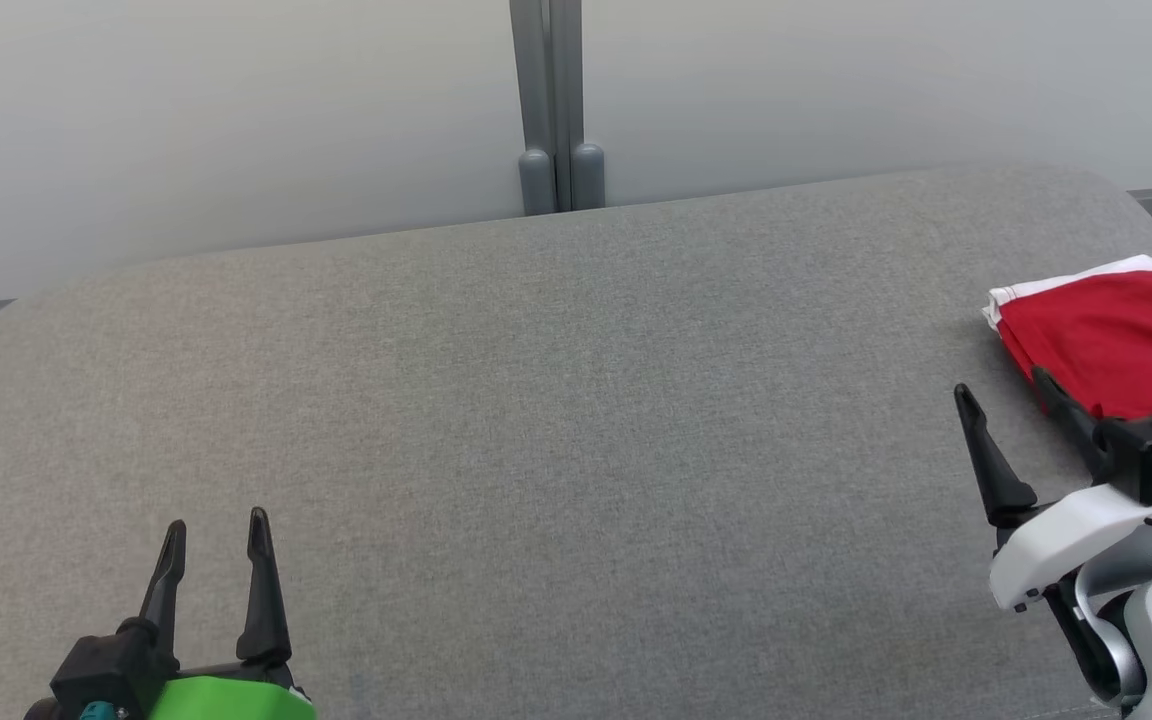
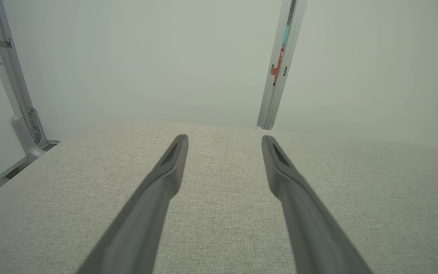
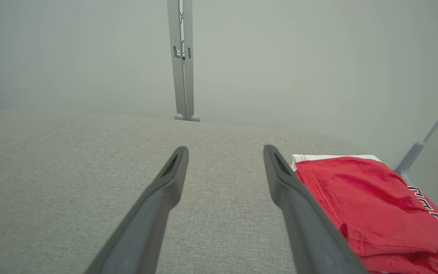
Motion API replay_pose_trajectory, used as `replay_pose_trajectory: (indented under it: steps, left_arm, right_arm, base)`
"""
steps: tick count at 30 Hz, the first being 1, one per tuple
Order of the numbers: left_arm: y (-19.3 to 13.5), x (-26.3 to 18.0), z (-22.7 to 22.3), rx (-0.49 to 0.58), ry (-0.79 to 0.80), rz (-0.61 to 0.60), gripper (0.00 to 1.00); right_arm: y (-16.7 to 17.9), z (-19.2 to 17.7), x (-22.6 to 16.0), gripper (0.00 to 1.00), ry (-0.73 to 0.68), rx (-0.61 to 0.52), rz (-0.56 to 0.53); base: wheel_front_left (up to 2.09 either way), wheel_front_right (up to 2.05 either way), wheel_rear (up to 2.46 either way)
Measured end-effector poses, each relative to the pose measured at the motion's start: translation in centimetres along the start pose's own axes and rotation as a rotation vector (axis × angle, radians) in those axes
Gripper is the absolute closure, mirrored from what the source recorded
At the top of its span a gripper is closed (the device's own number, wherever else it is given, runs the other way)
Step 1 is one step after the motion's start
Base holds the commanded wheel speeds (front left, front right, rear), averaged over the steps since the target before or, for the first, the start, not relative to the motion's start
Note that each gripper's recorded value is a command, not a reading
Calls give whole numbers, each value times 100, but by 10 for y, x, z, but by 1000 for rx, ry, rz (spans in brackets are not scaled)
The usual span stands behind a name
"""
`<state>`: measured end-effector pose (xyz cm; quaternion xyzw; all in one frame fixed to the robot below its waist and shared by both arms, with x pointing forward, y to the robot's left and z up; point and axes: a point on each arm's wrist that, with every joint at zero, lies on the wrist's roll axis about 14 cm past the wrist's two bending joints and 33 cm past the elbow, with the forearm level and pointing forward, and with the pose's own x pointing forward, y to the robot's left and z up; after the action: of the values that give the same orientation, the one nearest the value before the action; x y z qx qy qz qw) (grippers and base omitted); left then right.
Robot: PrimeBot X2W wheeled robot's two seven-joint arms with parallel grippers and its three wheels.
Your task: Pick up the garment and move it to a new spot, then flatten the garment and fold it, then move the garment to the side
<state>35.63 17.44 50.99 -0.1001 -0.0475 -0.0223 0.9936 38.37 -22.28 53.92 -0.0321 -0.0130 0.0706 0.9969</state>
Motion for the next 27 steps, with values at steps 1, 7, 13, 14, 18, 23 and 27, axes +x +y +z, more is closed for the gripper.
replay_pose_trajectory:
  steps: [1,7,13,14,18,23,27]
  left_arm:
    - [2,-1,-1,-1,2,9,0]
    - [10,-8,-9,-17,28,43,0]
    - [12,-10,-10,-21,31,52,0]
    - [12,-10,-10,-21,29,52,0]
    - [13,-11,-9,-22,27,55,0]
    - [12,-10,-9,-19,27,53,0]
    - [12,-10,-10,-12,31,52,0]
  right_arm:
    - [4,0,-1,0,-1,-1,8]
    - [20,-8,-7,0,5,27,17]
    - [21,-13,-14,0,12,37,4]
    - [20,-13,-15,0,11,38,0]
    - [17,-14,-18,0,15,37,-11]
    - [17,-13,-20,0,7,42,-19]
    - [19,-15,-21,0,13,47,-19]
  base:
    - [0,0,0]
    - [0,0,0]
    - [0,0,0]
    - [0,0,0]
    - [0,0,0]
    - [0,0,0]
    - [0,0,0]
